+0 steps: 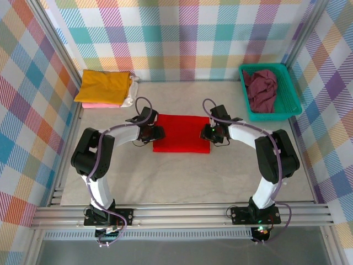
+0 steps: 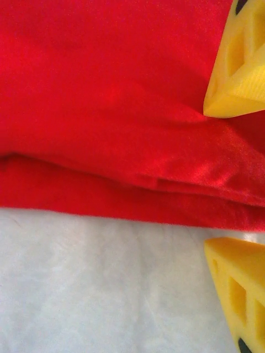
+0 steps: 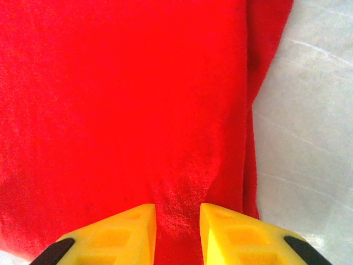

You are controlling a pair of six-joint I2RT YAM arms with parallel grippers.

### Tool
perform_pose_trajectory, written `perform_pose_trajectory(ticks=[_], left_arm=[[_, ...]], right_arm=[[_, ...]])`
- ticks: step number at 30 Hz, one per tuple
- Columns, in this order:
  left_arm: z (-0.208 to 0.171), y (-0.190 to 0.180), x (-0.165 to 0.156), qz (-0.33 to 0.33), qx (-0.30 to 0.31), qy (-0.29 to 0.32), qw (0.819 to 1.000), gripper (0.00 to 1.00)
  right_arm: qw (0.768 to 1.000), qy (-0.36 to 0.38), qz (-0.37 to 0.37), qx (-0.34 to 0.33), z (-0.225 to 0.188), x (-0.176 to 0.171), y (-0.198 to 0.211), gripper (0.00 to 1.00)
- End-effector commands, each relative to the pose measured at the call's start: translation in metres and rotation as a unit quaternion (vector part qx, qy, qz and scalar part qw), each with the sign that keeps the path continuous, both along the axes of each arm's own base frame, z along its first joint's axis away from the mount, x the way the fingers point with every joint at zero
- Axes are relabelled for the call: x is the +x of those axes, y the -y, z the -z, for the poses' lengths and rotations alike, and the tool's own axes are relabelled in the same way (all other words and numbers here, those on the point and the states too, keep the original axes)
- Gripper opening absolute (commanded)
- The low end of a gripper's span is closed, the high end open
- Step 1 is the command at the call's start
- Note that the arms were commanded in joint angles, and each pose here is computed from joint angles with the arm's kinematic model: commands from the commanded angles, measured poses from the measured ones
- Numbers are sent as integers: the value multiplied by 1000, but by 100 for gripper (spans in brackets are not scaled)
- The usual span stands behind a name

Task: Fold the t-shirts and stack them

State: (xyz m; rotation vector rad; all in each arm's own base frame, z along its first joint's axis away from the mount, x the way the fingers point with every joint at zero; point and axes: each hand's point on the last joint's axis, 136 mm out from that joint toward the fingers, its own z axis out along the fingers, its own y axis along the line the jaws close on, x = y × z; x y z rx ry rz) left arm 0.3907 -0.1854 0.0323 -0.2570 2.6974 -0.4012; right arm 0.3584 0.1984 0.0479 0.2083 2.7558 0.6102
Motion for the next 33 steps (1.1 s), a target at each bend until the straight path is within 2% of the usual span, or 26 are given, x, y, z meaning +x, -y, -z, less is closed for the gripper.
perform_pose_trajectory(ticks=[1,3,5,7,8,10,15,23,27,33], left_arm=[[16,11,-2,10,5,-14,1000,53],[17,18,-1,15,3,-12,1000,50],[17,26,-1,24,2,-4,1000,40],[18,30,0,24,5,1,1000,37],[19,31,1,24,5,1,1000,28],[22,33,3,23,4,-2,1000,19],[20,31,8,25,14,7,1000,0],[-7,-16,35,-11,54,39,998,0],[-31,-39,52,-20,104,65,992,0],[-72,-45,94,-14,163,113,980,0]], right_arm=[[1000,-7,1,11,8,0,-3,27],[1000,-11,1,13,11,0,-4,27],[1000,-11,0,17,12,1,-5,27],[1000,-12,1,20,14,2,-6,26],[1000,-14,1,21,16,2,-7,26],[999,-17,-1,30,17,2,-9,26],[999,-14,3,40,11,2,-8,26],[998,24,18,57,-27,3,14,27],[997,55,25,56,-46,4,26,29],[996,62,34,63,-51,8,35,29]])
